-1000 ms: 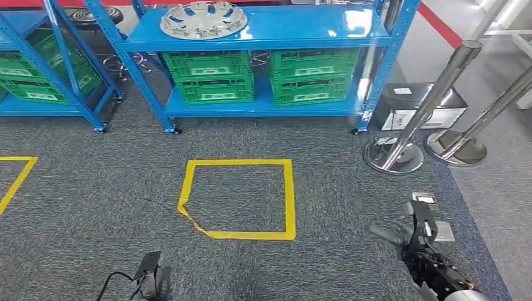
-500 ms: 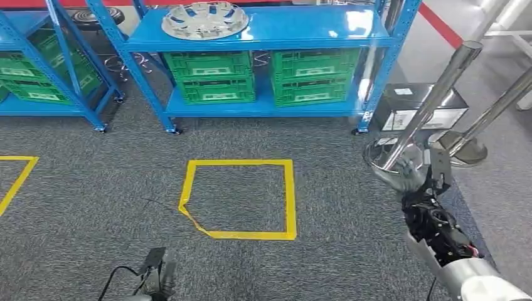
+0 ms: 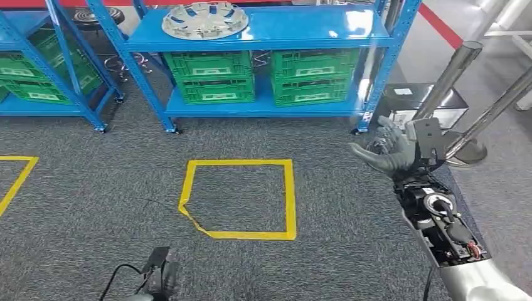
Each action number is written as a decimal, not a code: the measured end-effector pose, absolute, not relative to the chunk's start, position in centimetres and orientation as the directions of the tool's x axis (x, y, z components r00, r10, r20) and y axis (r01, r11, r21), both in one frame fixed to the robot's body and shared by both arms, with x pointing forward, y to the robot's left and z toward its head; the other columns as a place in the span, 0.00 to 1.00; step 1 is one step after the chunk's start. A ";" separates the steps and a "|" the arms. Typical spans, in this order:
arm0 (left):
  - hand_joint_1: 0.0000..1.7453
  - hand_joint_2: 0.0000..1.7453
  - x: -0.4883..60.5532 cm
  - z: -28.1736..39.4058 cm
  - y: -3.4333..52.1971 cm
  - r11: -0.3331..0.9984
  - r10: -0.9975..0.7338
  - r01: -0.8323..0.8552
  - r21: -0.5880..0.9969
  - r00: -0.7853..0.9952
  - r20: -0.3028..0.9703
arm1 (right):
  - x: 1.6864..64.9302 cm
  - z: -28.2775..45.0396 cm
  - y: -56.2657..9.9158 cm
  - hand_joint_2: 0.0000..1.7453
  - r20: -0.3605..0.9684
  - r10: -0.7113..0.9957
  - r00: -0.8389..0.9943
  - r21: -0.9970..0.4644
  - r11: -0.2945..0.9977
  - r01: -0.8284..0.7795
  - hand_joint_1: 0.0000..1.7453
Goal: Take the parts from the cabinet and place them on the table.
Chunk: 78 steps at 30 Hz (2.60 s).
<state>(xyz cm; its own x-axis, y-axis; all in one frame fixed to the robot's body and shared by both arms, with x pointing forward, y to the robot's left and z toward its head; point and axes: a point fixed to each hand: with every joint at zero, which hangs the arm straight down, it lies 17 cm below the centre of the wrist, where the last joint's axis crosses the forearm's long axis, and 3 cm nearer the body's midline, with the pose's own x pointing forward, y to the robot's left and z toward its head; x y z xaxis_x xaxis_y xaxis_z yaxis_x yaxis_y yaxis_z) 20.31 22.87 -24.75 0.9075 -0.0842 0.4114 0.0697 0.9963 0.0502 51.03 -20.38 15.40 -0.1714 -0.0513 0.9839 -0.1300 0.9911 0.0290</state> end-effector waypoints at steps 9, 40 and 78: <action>0.00 0.00 20.2 -24.8 22.8 0.996 -0.084 0.070 0.048 0.910 0.406 | 46.6 17.5 -13.6 1.00 0.964 -0.143 -0.222 0.064 0.942 -0.329 0.00; 0.00 0.00 19.7 -25.0 22.9 0.997 -0.081 0.065 0.052 0.914 0.398 | 41.4 14.5 -8.5 1.00 0.961 -0.251 -0.113 0.173 0.871 -0.459 0.00; 0.00 0.00 19.2 -25.2 23.2 0.997 -0.067 0.048 0.059 0.920 0.386 | 41.0 13.8 -8.9 1.00 0.960 -0.263 -0.098 0.195 0.876 -0.440 0.00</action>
